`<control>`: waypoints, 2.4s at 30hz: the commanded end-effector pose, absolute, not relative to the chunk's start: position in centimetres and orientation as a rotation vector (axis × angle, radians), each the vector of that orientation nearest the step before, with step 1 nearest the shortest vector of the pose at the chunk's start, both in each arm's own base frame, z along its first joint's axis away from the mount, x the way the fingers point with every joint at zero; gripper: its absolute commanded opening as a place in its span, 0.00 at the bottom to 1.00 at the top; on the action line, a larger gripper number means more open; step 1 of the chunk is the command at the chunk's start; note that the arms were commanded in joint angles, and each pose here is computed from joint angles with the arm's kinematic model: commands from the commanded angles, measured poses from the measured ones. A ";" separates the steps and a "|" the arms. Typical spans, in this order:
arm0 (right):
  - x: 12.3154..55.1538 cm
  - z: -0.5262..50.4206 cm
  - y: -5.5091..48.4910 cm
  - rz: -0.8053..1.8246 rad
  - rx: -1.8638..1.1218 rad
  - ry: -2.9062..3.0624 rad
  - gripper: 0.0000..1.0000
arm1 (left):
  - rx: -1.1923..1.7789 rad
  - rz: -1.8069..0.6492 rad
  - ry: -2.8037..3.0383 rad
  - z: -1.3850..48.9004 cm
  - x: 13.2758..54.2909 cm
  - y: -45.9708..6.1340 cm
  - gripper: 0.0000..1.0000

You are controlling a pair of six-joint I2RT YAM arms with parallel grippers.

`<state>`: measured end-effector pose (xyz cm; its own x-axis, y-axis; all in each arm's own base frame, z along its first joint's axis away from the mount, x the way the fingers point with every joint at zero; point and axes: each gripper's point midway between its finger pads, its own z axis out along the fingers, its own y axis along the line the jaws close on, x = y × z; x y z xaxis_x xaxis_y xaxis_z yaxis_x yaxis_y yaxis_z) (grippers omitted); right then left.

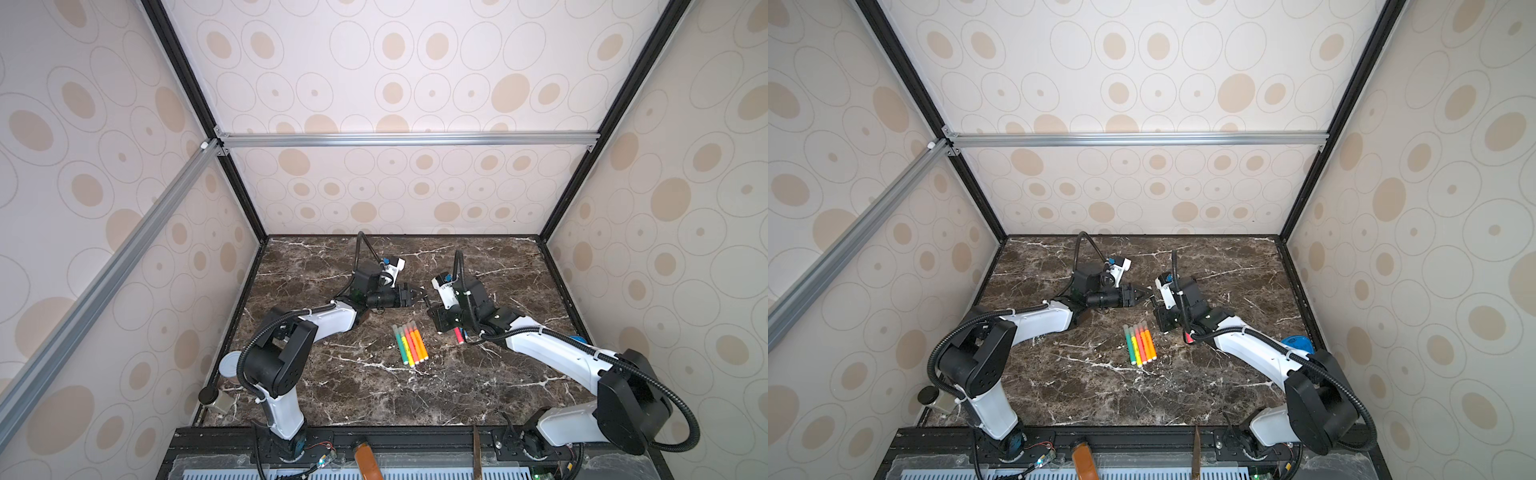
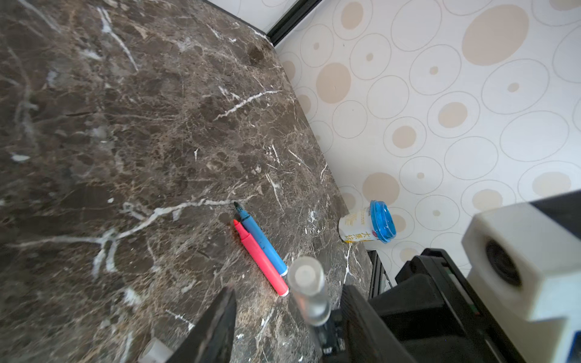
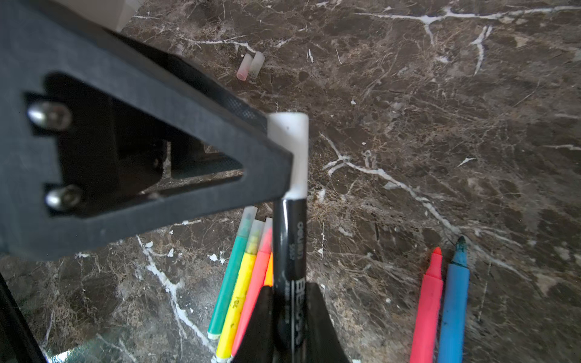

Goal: Remove pen caps from pens
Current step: Open the pen cap on the pen.

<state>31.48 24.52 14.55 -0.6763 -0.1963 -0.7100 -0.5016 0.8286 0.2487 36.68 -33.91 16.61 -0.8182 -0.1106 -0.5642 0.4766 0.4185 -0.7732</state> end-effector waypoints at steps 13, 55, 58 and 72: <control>31.7 15.1 25.1 0.591 -0.518 2.262 0.00 | 0.345 -1.485 2.029 19.9 37.8 -36.3 0.28; 33.6 13.1 26.0 0.599 -0.442 2.279 0.29 | 0.347 -1.512 2.025 20.1 36.9 -37.1 0.00; 33.7 13.3 25.9 0.589 -0.436 2.269 0.22 | 0.349 -1.512 2.026 20.0 36.9 -37.2 0.00; 33.3 13.4 25.4 0.592 -0.444 2.267 0.00 | 0.353 -1.422 2.055 20.1 37.6 -36.9 0.33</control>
